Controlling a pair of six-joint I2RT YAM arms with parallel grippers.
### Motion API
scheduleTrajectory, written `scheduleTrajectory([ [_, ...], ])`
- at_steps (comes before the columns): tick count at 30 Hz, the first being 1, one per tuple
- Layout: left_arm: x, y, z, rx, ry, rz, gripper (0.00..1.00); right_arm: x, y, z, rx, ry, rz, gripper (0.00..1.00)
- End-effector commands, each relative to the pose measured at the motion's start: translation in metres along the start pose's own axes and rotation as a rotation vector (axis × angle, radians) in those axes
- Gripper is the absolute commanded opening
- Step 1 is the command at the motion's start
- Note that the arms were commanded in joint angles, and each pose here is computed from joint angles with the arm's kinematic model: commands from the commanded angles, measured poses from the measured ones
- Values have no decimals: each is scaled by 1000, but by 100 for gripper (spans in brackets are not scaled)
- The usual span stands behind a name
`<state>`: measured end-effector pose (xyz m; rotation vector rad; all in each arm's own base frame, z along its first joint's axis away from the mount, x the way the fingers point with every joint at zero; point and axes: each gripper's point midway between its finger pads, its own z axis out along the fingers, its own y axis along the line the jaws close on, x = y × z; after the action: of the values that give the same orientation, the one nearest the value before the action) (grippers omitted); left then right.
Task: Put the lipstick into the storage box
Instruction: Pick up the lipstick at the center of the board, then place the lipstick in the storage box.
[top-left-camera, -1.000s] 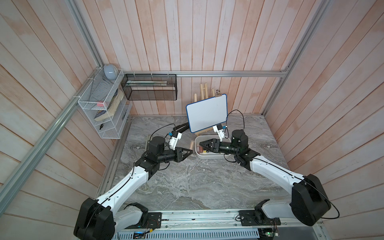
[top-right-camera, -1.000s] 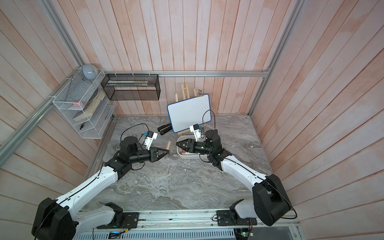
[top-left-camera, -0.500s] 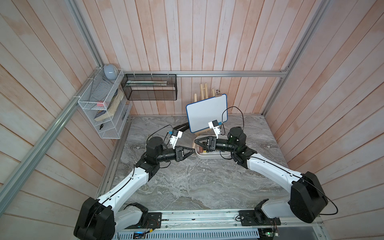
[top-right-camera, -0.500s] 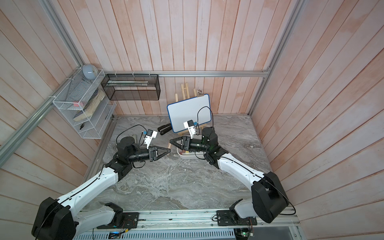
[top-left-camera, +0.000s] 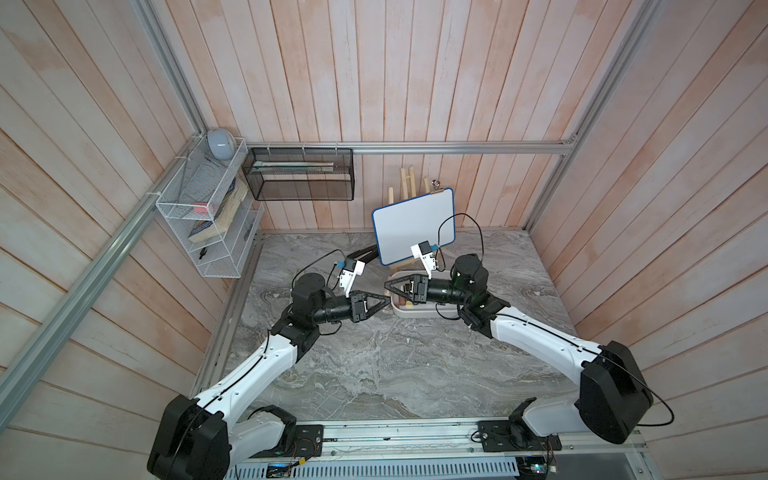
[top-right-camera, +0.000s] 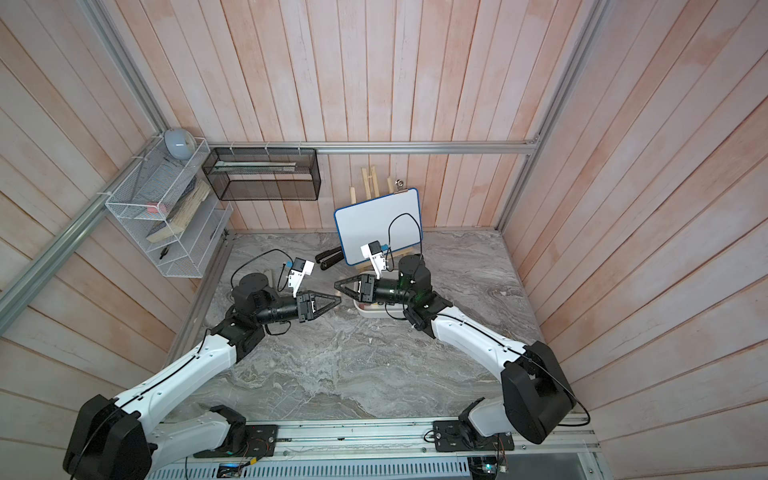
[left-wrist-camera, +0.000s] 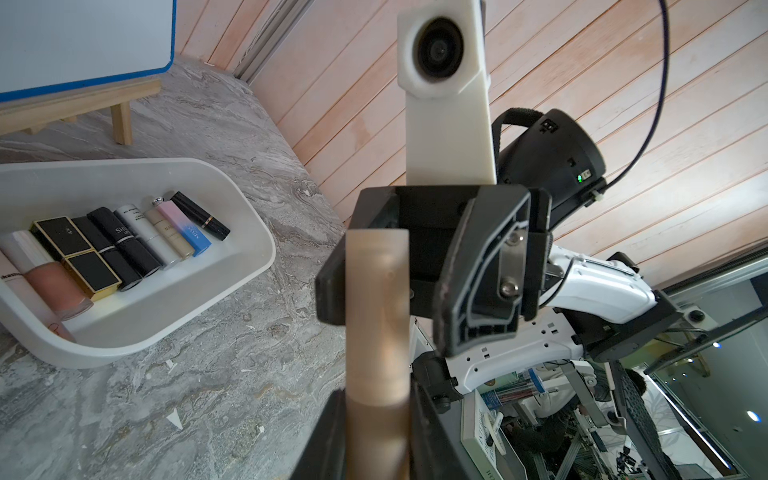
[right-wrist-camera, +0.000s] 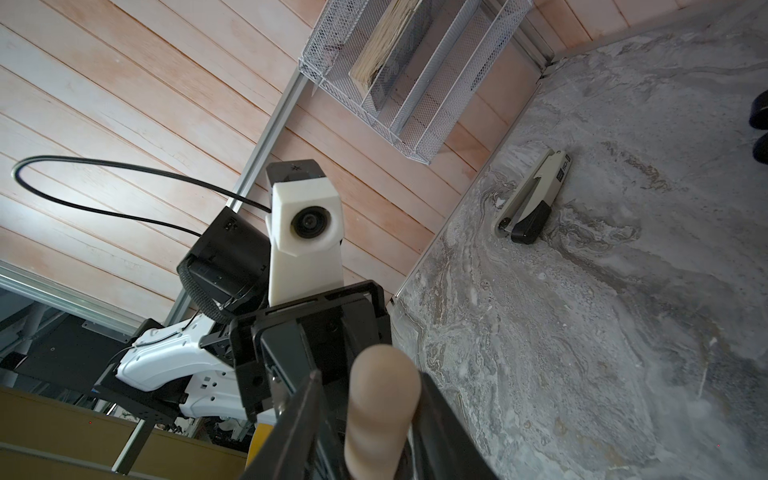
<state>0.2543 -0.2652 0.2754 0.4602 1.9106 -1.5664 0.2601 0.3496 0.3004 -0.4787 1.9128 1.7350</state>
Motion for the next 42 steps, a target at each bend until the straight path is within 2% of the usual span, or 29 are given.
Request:
scheduleTrajectory([
  [1, -1, -6, -4, 20, -14, 27, 21, -3, 10, 5, -39, 6, -21, 34],
  [6, -2, -8, -4, 21, -16, 31, 22, -1, 12, 7, -45, 11, -22, 24],
  [14, -1, -3, -4, 5, -16, 27, 22, 3, 10, 10, -52, 24, -14, 13],
  [15, -1, -3, -4, 3, -18, 28, 26, 2, 10, 10, -53, 23, -14, 13],
  [18, -2, -1, -4, -7, -21, 24, 53, 2, 10, 10, -49, 20, -14, 13],
  [19, -2, 0, -5, -10, -22, 24, 59, 2, 9, 9, -44, 19, -17, 13],
  [21, -3, 0, -6, -16, -25, 24, 63, 0, 8, 9, -26, 17, -26, 13],
  [24, -7, 1, -13, -32, -49, 29, 73, -3, 1, 5, 27, 11, -43, 13],
  [25, -11, 3, -18, -47, -69, 30, 75, -5, -4, 2, 62, 7, -40, 13],
  [26, -13, 5, -22, -60, -85, 29, 83, -8, -10, 0, 99, 1, -40, 13],
  [27, -16, 5, -27, -73, -108, 36, 85, -10, -19, -4, 149, -7, -39, 13],
  [30, -22, 11, -38, -150, -158, 58, 86, -21, -54, -23, 346, -47, -4, 13],
  [33, -21, 23, -43, -236, -163, 62, 87, -30, -89, -47, 532, -76, 39, 13],
  [34, -19, 27, -44, -258, -158, 62, 99, -31, -98, -53, 584, -78, 39, 13],
  [37, -14, 39, -47, -318, -146, 53, 100, -37, -121, -73, 771, -72, -21, 14],
  [42, -6, 43, -50, -329, -151, 66, 100, -43, -162, -105, 1074, -19, -125, 15],
])
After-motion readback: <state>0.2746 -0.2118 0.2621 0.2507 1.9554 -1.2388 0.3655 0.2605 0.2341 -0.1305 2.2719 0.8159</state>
